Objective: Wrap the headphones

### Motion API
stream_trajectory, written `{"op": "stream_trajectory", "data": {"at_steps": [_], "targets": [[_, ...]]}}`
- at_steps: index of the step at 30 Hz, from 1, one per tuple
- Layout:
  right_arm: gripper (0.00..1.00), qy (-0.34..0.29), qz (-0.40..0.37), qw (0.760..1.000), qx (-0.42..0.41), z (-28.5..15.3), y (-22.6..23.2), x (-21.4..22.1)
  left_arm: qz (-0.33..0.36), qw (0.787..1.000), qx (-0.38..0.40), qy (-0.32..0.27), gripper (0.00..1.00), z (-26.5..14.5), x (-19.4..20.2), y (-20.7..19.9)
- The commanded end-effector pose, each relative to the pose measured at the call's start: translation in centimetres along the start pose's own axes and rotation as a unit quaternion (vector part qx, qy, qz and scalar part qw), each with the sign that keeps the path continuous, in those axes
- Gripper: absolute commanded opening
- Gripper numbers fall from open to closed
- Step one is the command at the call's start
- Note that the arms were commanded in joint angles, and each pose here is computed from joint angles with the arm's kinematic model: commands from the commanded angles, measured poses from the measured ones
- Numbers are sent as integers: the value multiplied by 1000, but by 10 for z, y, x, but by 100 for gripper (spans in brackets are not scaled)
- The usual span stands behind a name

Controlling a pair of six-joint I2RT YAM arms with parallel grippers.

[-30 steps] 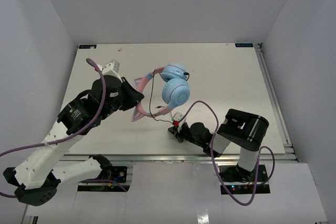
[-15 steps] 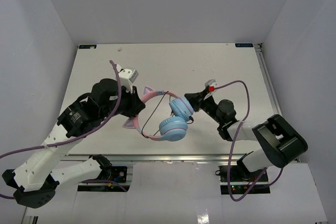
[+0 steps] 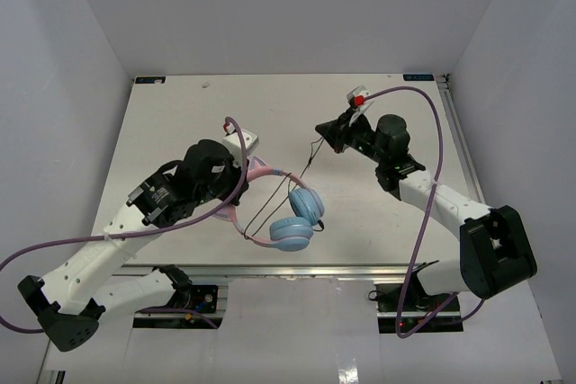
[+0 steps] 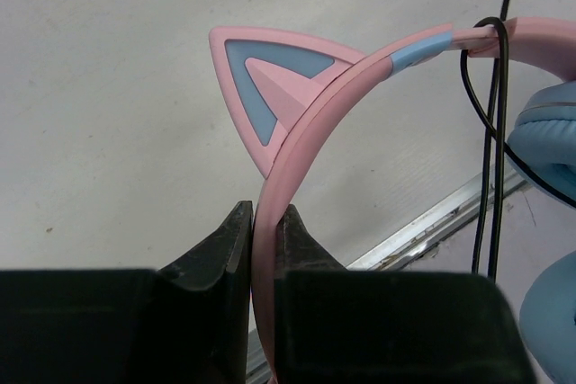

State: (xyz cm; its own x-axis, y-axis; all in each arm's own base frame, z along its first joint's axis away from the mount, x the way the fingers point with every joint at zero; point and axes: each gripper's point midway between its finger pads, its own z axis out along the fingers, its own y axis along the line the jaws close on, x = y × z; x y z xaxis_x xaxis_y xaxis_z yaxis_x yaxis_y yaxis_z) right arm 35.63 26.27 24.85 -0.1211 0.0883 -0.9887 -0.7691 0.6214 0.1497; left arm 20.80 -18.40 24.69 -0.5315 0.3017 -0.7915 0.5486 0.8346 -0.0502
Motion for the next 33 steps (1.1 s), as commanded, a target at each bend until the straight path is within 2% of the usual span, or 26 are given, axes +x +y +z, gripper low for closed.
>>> {"op": "stream_trajectory", "data": {"at_steps": [1,4,10,15,19,24,28,33], "targets": [[8,48,-6,999,-18,-2,3,10,47,986,135,-86,0,-17,-31,-43],[8,50,-12,999,-11,-2,0,9,60,979,167,-102,0,-24,-32,-53],[8,65,-22,997,-30,1,6,-2,80,979,174,-76,0,-13,-16,-54],[8,103,-13,993,-64,-17,24,11,93,993,66,-42,0,14,-6,-18],[8,119,-19,990,-69,-28,30,5,101,995,-3,-21,0,26,-2,1],[8,117,-27,987,-103,-29,46,-18,120,988,-100,8,0,40,5,24],[8,125,-35,984,-122,-35,62,-21,145,979,-136,40,0,57,18,23],[8,119,-43,984,-122,-43,72,-30,137,973,-180,48,0,65,18,29]]}}
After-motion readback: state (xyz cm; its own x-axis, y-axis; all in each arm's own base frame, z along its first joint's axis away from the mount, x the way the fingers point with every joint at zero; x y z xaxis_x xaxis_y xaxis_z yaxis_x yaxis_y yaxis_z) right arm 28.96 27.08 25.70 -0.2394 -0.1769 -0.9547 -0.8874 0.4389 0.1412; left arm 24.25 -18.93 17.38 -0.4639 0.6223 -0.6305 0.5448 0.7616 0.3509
